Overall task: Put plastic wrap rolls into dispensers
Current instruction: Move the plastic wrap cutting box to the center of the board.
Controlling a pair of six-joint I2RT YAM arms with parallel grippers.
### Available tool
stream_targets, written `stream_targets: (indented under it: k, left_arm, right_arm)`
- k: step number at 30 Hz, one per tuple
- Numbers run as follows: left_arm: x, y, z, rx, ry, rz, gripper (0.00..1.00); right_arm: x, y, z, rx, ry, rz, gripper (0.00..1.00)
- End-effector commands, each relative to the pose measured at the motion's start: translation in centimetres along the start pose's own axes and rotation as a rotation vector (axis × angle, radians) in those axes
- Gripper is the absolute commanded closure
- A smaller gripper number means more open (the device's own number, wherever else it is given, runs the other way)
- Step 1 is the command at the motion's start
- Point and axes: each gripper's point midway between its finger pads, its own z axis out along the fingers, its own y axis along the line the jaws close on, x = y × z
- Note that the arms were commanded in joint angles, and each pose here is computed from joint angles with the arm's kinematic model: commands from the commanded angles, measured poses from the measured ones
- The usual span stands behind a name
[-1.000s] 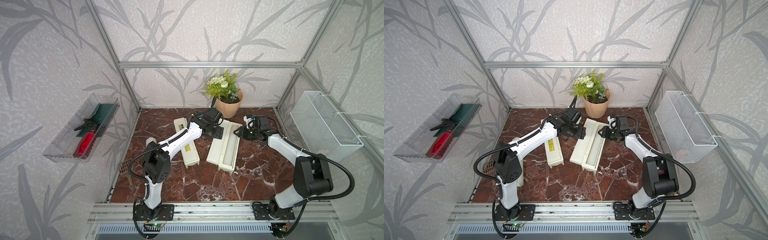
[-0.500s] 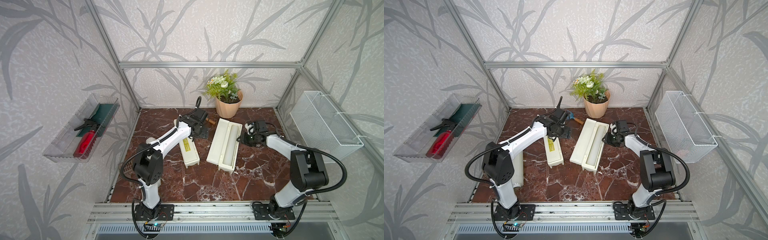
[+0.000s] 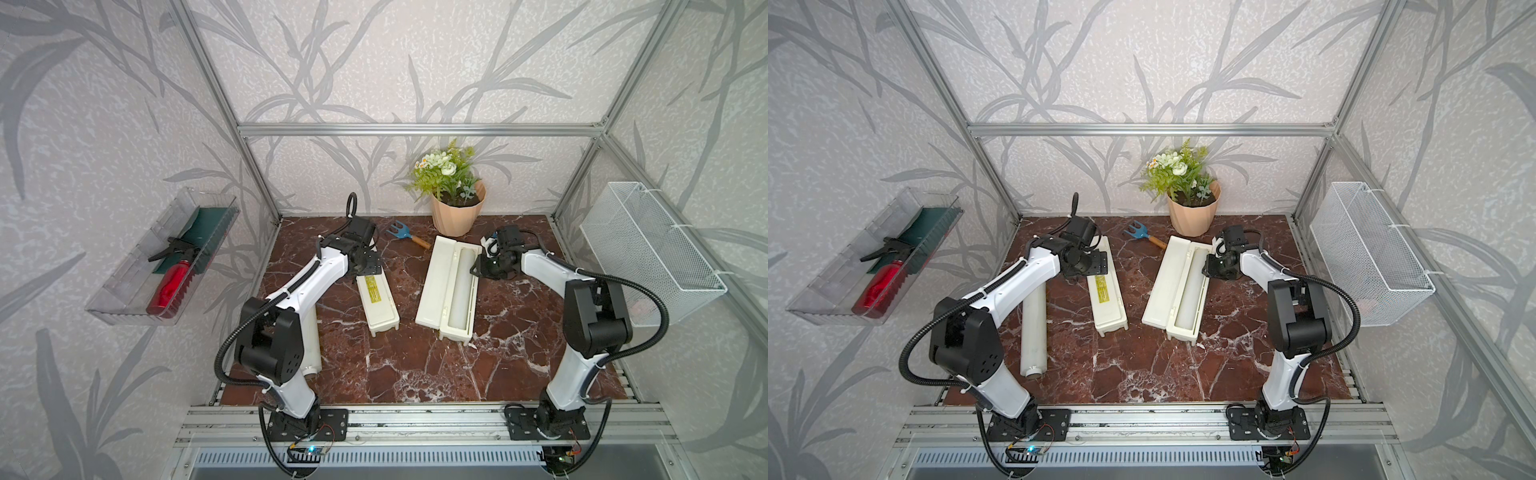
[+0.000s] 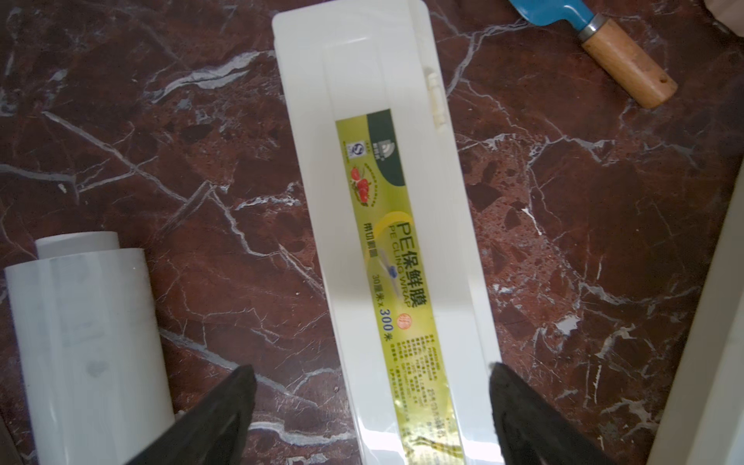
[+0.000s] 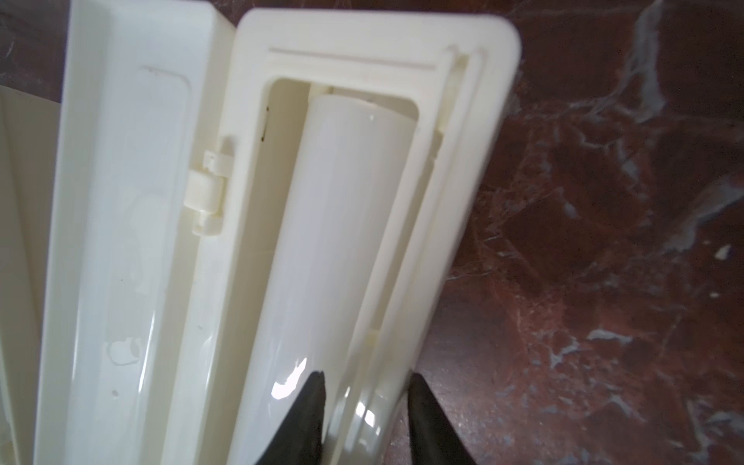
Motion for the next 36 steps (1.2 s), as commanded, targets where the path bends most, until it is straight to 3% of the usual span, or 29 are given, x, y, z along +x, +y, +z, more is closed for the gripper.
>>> stream_targets:
  k: [1, 10, 15, 18, 24, 31, 36]
  left_arm:
    - [0.4, 1.3, 0.2, -0.047, 0.05, -0.031, 0.07]
    - [1.3, 1.7, 1.2, -0.075, 0.123, -0.037, 0.02]
    - [1.9, 1.1, 2.5, -0.068, 0.171, -0.055, 0.01]
    - [1.2, -0.1, 2.4, -0.002, 0.143, -0.084, 0.01]
    - [0.6, -2.3, 2.7, 0.11, 0.12, -0.085, 0.01]
    - [1.6, -2.0, 5.0, 0.07, 0.155, -0.051, 0.01]
    - [3.0, -1.8, 6.9, 0.038, 0.221, -0.013, 0.0]
  right_arm:
    - [-2.3, 0.7, -3.0, 0.008, -0.071, -0.071, 0.61]
    - [-4.7, 6.1, -8.8, -0.102, -0.196, -0.136, 0.57]
    - [-3.4, 9.3, -9.7, -0.15, -0.193, -0.173, 0.53]
    - [-1.9, 11.8, -9.3, -0.178, -0.176, -0.208, 0.51]
    - [0.8, 16.3, -6.4, -0.243, -0.12, -0.238, 0.48]
    - [3.0, 22.6, -1.0, -0.3, -0.035, -0.306, 0.46]
    - [3.9, 23.8, 3.4, -0.273, 0.024, -0.272, 0.46]
